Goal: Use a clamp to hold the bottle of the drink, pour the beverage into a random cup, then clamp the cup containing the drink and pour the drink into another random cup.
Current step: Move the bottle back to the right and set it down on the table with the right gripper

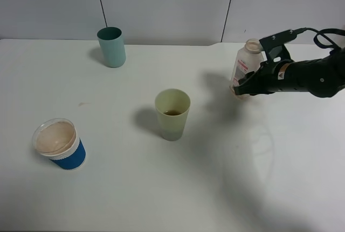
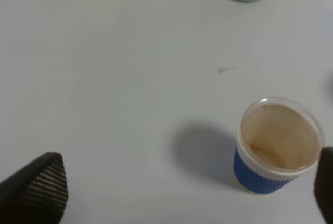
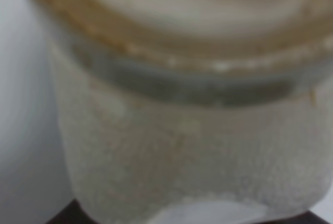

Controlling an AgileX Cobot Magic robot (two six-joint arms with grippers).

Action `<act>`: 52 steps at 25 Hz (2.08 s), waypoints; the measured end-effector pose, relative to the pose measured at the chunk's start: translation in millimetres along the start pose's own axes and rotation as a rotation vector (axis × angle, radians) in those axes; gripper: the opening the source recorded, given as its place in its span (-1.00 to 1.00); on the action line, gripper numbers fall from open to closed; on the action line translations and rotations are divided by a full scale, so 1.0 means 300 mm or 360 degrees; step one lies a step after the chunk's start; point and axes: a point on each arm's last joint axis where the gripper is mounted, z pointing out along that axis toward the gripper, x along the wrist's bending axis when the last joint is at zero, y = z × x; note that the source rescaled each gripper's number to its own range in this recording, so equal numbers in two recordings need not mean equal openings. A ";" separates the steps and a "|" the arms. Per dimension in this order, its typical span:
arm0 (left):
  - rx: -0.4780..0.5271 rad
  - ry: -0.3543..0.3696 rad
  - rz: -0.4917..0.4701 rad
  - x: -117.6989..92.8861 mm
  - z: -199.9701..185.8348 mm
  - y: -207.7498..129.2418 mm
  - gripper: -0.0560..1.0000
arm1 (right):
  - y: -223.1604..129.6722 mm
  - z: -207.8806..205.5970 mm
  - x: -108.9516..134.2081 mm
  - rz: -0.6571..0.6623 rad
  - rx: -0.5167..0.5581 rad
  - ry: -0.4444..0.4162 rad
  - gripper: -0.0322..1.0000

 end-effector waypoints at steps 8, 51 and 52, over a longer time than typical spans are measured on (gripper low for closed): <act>0.0000 0.0000 0.0000 0.000 0.000 0.000 0.76 | -0.001 0.000 -0.001 0.0008 0.0007 -0.0003 -0.94; 0.0000 0.0000 0.0000 0.000 0.000 0.000 0.76 | 0.012 0.000 -0.001 0.0216 -0.0062 -0.0001 0.64; 0.0000 0.0000 0.0000 0.000 0.000 0.000 0.76 | 0.014 0.000 -0.001 0.0223 -0.0076 0.0001 0.69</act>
